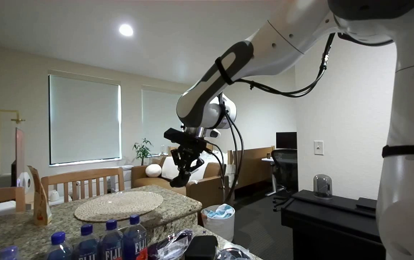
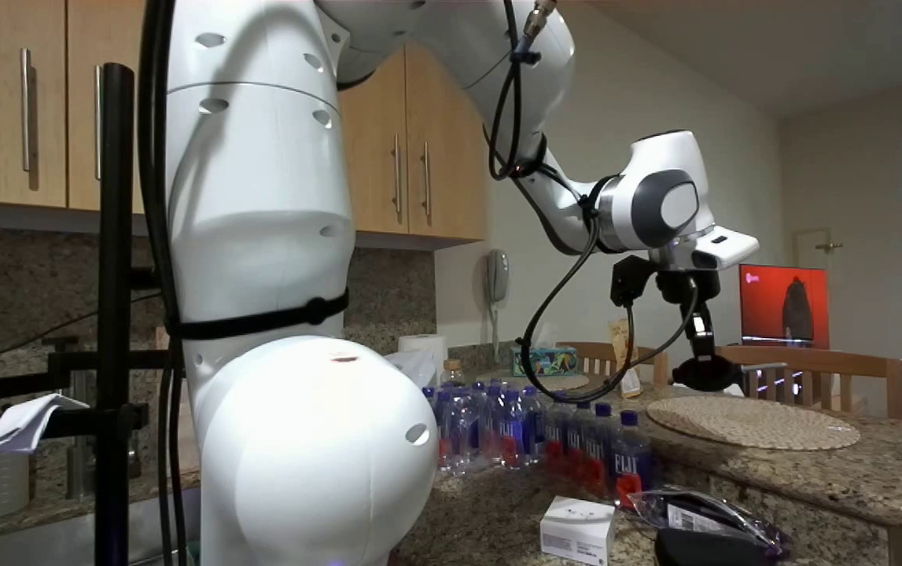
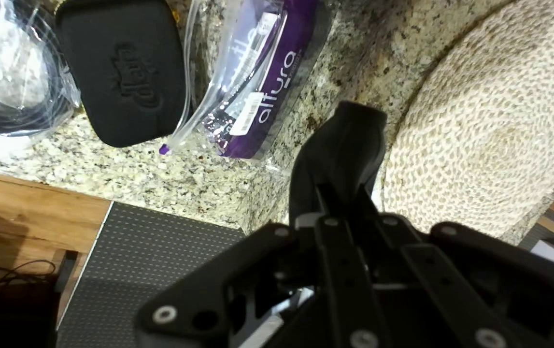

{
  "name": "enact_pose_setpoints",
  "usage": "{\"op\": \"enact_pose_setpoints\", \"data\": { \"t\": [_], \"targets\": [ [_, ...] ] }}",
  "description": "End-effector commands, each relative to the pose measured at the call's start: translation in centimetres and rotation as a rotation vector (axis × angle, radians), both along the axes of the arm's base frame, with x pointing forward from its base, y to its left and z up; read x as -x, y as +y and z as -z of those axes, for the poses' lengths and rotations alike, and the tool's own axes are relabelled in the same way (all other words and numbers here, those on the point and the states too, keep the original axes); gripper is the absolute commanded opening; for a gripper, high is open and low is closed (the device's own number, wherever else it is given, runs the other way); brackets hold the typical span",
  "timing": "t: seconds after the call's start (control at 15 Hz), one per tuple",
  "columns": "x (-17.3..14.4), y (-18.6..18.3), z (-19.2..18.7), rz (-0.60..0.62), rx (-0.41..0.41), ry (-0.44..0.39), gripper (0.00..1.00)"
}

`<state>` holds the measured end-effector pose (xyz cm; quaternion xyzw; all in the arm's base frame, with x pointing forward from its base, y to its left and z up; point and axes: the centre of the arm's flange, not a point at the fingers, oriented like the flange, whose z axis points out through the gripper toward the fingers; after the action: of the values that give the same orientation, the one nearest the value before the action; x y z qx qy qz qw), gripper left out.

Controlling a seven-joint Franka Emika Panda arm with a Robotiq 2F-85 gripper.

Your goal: Remove the black pump from the plastic bag and put it on the top counter

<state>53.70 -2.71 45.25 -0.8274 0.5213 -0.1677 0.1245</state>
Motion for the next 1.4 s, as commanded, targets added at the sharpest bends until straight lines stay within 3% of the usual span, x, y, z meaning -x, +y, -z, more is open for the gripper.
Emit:
{"op": "enact_pose_setpoints", "data": {
  "t": [0.0,0.53,0.87,1.33],
  "targets": [
    [-0.7,-0.3,-0.4,0.002,-0.016,0.001,0.10],
    [-9.0,-3.2,-0.7,0.056,-0.165,0.052,0.11],
    [-15.0,-4.9,1.0,0.222,-0.122,0.036,0.10],
    [-19.4,-7.7,4.9,0.349,-0.130,0.157,0.11]
  ]
}}
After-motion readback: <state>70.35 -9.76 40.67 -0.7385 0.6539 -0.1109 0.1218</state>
